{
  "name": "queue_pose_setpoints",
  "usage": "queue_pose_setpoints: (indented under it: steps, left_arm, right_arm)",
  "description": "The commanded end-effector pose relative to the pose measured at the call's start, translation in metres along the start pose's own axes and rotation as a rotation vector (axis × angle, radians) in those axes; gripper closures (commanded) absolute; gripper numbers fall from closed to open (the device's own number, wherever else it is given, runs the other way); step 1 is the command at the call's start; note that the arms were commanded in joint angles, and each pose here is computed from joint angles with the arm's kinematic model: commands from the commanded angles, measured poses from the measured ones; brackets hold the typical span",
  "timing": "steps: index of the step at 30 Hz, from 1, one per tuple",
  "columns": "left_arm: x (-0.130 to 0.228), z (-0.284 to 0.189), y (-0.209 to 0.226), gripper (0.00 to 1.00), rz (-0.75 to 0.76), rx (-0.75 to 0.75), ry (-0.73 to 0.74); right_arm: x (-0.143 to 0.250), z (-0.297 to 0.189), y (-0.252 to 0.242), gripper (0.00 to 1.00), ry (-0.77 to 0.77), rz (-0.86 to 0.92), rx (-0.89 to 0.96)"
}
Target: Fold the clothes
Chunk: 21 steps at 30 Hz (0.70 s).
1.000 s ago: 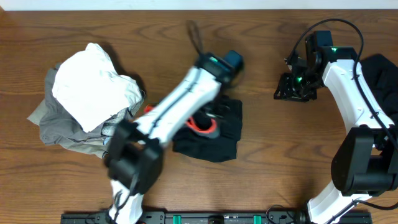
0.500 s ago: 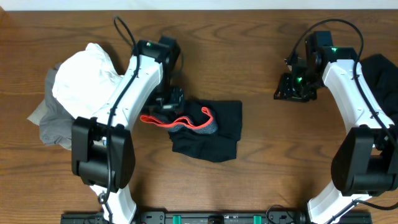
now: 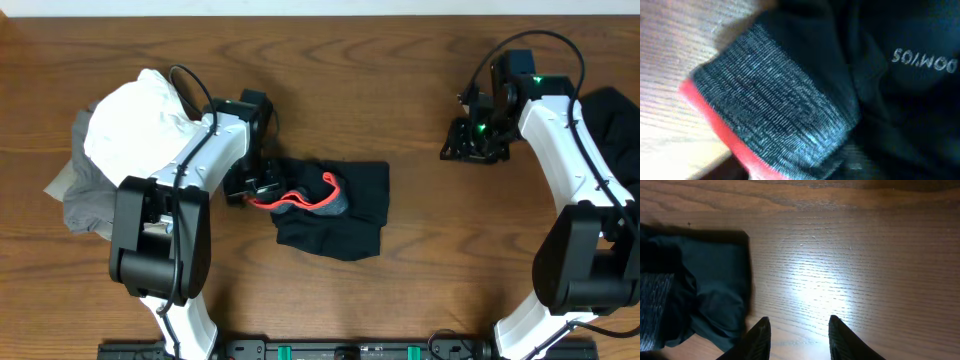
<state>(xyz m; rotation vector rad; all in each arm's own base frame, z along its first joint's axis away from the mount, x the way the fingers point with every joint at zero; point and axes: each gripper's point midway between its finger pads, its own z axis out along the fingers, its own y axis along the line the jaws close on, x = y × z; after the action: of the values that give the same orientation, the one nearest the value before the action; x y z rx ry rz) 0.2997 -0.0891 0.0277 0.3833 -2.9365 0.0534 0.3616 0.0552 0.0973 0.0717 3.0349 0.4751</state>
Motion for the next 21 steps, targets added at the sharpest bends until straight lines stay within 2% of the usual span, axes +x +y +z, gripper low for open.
queue_pose_setpoints:
  steps: [1,3,7,12,16,21]
  left_arm:
    - [-0.001,0.004,0.001,0.81,-0.025,0.000,0.005]
    - [-0.001,0.004,0.001,0.94,-0.011,0.000,0.004]
    - [0.001,-0.010,0.001,0.94,0.049,0.002,-0.005]
    - [0.002,-0.062,-0.007,0.94,0.121,0.037,-0.097]
    - [0.018,-0.093,-0.032,0.94,0.230,0.072,-0.185]
    - [0.051,-0.088,-0.074,0.94,0.403,0.065,-0.189]
  right_arm:
    - [0.000,-0.009,0.003,0.64,-0.025,0.001,-0.012]
    - [-0.001,-0.009,0.003,0.64,-0.025,0.000,-0.012]
    - [-0.001,-0.009,0.003,0.64,-0.025,0.000,-0.012]
    - [-0.001,-0.009,0.003,0.64,-0.025,0.000,-0.012]
    - [-0.001,-0.009,0.003,0.64,-0.029,0.000,-0.012]
    - [-0.002,-0.009,0.003,0.63,-0.032,-0.001,-0.012]
